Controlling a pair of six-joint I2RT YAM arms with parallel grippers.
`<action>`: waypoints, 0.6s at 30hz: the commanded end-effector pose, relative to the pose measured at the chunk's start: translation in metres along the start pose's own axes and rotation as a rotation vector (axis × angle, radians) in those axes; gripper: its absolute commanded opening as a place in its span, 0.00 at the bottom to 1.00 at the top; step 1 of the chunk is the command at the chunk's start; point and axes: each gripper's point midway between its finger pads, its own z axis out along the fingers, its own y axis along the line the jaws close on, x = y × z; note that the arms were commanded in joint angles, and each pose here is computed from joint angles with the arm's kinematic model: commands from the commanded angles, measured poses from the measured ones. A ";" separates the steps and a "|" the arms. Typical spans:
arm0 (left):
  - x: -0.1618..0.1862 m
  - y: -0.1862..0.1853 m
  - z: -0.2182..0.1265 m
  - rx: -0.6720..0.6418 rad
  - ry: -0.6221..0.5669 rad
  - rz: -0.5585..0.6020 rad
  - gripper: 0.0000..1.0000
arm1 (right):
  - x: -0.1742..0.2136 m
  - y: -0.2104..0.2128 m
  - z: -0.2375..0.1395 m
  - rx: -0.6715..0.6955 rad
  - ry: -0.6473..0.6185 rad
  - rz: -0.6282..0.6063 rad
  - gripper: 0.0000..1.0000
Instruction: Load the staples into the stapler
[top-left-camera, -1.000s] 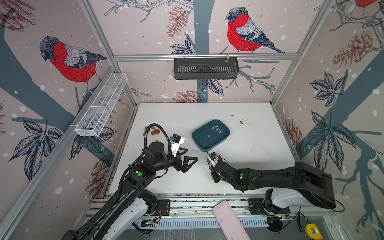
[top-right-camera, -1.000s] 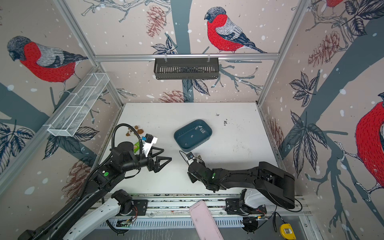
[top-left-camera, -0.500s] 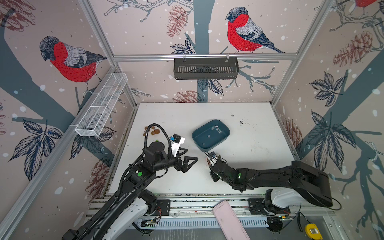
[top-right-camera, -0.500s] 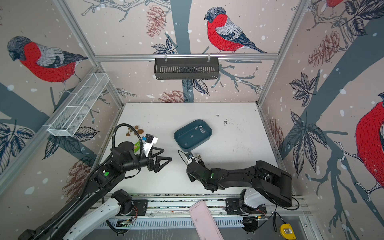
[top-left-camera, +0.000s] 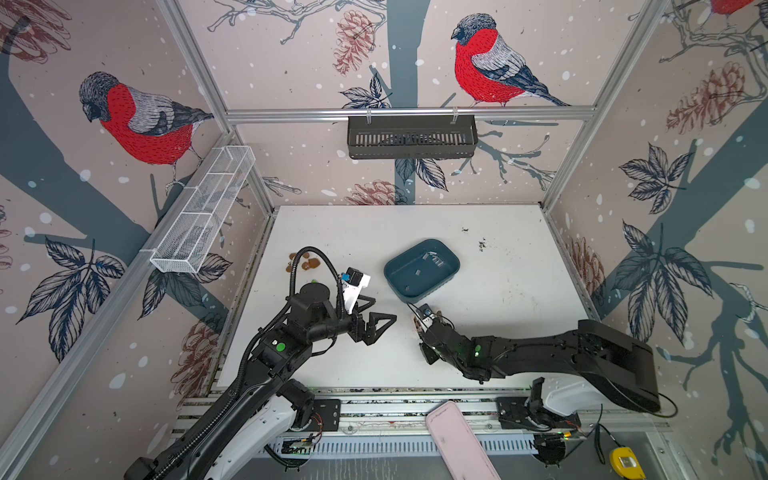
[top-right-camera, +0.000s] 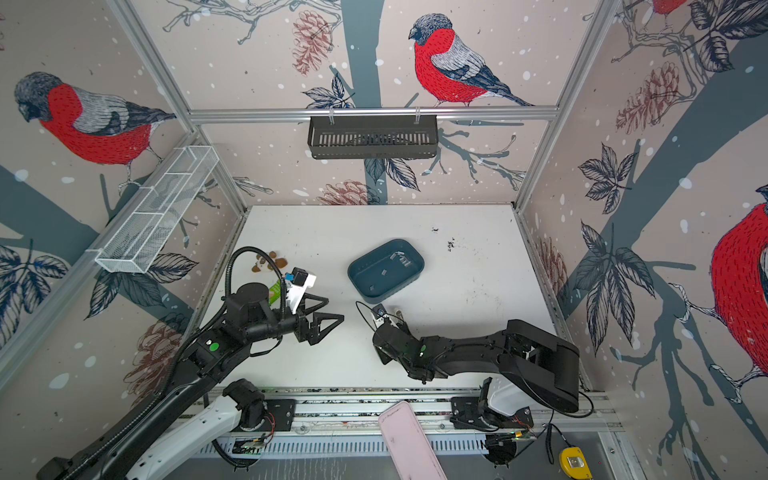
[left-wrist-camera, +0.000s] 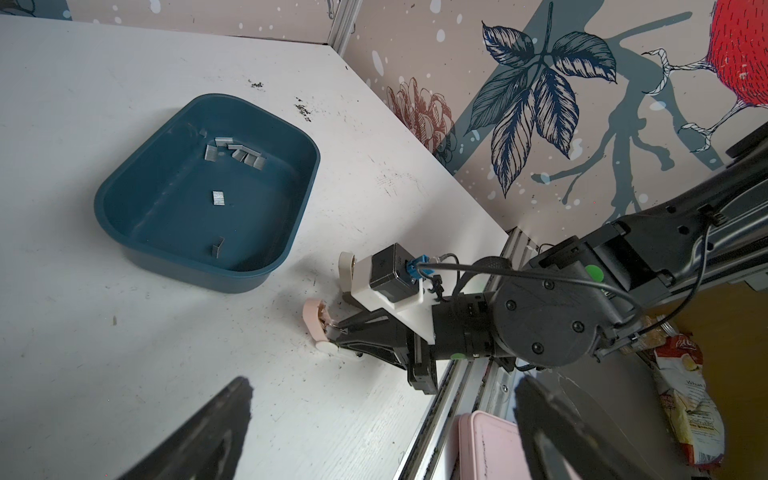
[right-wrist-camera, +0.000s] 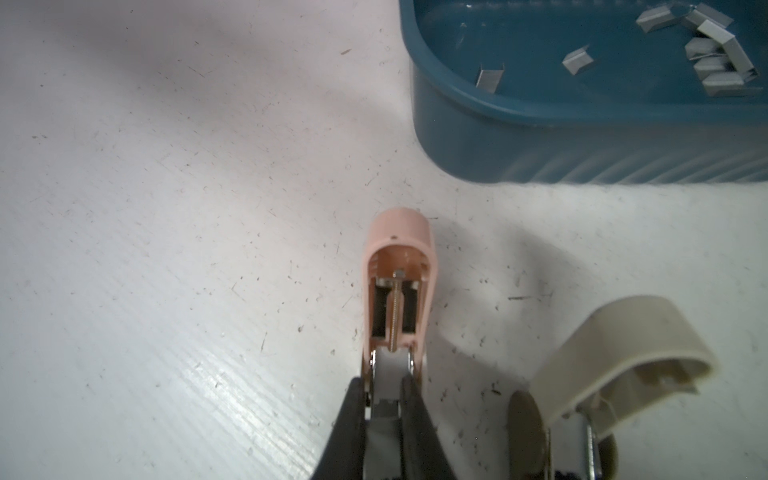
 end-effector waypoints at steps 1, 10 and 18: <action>-0.005 -0.001 0.000 0.004 -0.019 0.022 0.98 | 0.000 -0.004 0.000 0.023 -0.003 0.007 0.11; -0.004 -0.001 0.001 0.007 -0.012 0.021 0.98 | 0.001 -0.007 0.000 0.034 -0.004 0.013 0.10; -0.004 -0.001 0.001 0.006 -0.013 0.022 0.98 | 0.001 -0.008 -0.001 0.036 -0.008 0.015 0.10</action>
